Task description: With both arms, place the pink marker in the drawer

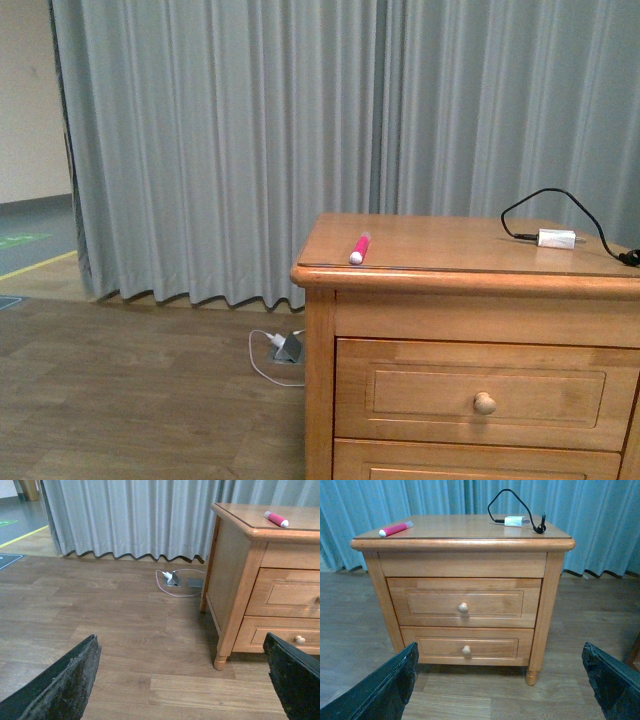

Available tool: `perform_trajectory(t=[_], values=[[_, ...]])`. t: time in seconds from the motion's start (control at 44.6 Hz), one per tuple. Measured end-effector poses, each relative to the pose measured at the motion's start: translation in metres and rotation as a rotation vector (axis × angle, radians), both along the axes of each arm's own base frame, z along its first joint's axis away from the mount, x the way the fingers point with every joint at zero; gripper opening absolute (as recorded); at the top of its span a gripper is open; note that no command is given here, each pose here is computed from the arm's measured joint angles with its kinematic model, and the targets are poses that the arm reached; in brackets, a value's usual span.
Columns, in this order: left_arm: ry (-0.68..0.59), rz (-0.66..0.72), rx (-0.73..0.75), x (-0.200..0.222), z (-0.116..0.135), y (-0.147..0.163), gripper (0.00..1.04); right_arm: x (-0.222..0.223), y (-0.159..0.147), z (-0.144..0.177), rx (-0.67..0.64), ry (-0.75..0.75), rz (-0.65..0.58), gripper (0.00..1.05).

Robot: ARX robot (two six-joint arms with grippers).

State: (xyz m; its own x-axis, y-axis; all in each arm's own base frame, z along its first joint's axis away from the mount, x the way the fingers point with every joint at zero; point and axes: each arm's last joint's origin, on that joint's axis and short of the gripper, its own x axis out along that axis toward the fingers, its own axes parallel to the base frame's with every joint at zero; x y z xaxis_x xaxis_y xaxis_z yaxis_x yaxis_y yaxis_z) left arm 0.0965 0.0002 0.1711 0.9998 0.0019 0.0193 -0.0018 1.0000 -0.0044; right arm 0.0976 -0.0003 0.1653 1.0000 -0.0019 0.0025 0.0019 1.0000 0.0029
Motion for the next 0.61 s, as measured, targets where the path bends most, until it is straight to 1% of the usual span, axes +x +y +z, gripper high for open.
perform_trajectory(t=[0.606], values=[[0.0, 0.0, 0.0, 0.0, 0.0, 0.0, 0.99, 0.0, 0.0, 0.0, 0.0, 0.0, 0.0, 0.96]])
